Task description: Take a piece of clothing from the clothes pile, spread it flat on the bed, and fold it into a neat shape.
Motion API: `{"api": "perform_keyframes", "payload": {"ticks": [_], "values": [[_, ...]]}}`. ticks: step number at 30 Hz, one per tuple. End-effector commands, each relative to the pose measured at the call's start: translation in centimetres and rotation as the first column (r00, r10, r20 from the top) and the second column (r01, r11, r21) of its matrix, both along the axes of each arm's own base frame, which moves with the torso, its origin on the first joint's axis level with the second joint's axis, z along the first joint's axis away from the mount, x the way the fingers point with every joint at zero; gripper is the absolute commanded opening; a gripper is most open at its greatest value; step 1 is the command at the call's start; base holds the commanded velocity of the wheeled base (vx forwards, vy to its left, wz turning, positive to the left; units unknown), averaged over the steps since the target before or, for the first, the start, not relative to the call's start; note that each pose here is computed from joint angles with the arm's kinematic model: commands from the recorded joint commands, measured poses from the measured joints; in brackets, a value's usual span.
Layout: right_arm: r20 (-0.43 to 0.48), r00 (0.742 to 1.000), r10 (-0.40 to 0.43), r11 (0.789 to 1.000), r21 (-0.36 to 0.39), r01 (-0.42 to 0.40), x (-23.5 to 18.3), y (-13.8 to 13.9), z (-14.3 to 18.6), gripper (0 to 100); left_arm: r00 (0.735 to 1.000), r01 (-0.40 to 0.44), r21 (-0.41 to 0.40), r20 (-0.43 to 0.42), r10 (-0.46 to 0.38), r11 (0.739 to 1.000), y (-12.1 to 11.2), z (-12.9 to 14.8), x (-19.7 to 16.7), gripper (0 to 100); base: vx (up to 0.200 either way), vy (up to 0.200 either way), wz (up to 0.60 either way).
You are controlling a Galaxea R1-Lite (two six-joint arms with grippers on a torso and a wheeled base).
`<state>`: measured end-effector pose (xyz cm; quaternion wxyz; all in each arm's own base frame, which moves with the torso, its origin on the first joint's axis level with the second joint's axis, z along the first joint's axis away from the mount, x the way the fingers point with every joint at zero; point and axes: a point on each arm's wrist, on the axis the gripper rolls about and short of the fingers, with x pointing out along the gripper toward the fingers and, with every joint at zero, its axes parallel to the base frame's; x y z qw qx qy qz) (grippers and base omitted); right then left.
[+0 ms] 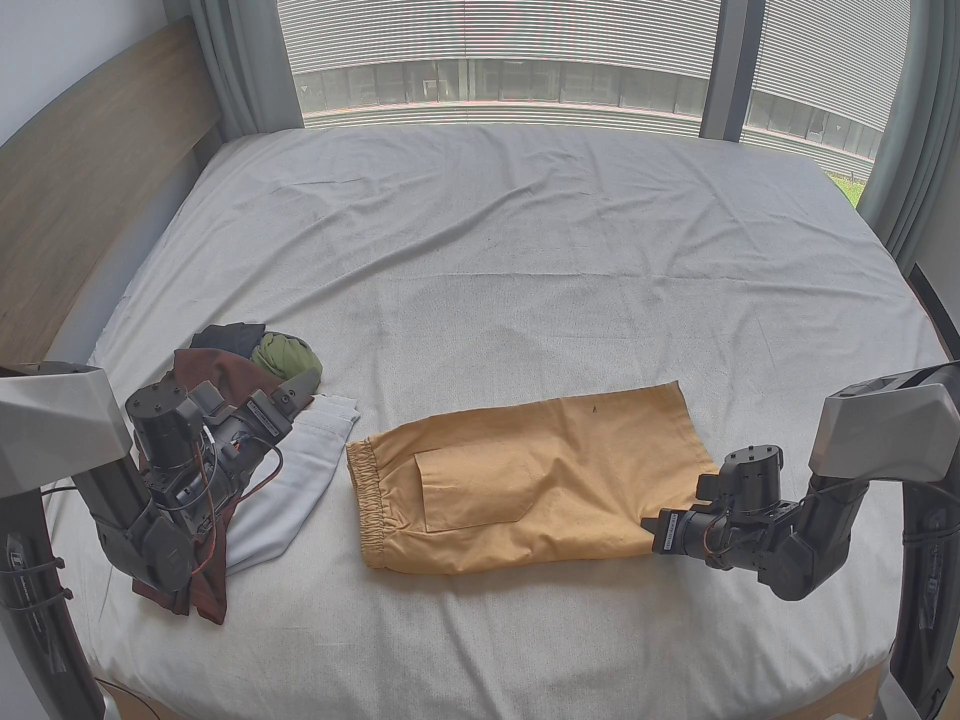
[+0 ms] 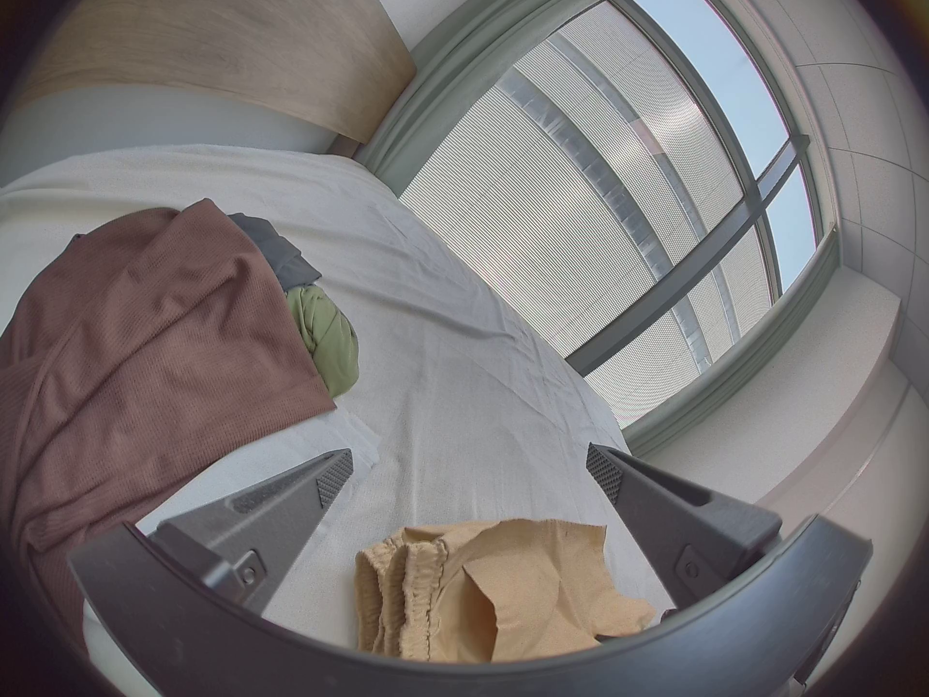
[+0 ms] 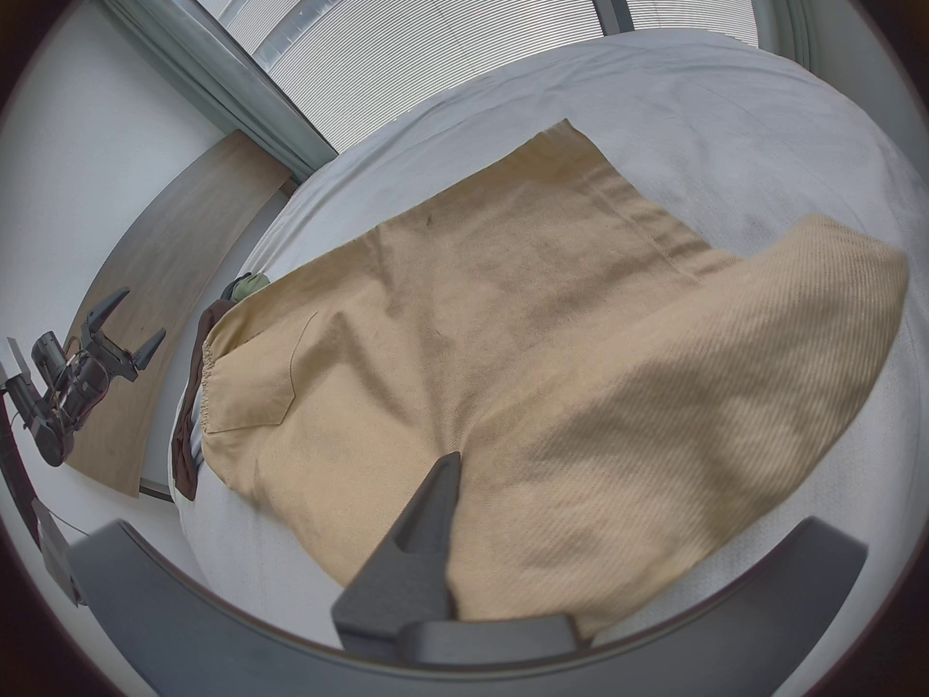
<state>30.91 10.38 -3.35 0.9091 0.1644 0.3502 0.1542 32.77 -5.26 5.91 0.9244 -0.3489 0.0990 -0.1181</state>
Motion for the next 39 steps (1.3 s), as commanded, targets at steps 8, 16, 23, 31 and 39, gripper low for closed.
{"api": "perform_keyframes", "payload": {"ticks": [8, 16, 23, 31, 39], "values": [[-0.105, 0.994, 0.024, 0.999, -0.019, -0.026, -2.9, -0.4, -2.6, 100, 0.982, 0.138, -0.002, -0.131, -0.137, 0.990, -1.8, -2.2, -2.5, 100, 0.000, 0.000, 0.00], [-0.159, 0.964, 0.213, 0.977, 0.064, -0.205, -7.0, 0.8, -2.3, 100, 0.961, 0.147, 0.007, -0.238, -0.142, 0.989, -2.2, -5.2, -3.0, 100, 0.000, 0.000, 0.00], [-0.071, 0.936, 0.345, 0.931, 0.153, -0.331, -8.4, 1.8, -1.1, 100, 0.943, 0.172, 0.024, -0.292, -0.157, 0.985, -3.0, -7.0, -3.3, 100, 0.000, 0.000, 0.00], [0.084, 0.938, 0.336, 0.920, 0.182, -0.346, -7.0, 2.3, 2.2, 100, 0.928, 0.179, 0.066, -0.341, -0.146, 0.982, -3.5, -9.3, -3.1, 100, 0.000, 0.000, 0.00], [0.153, 0.940, 0.305, 0.917, 0.219, -0.334, -5.8, 2.7, 3.7, 100, 0.913, 0.218, 0.089, -0.369, -0.171, 0.972, -5.0, -11.2, -2.9, 100, 0.000, 0.000, 0.00]]}}
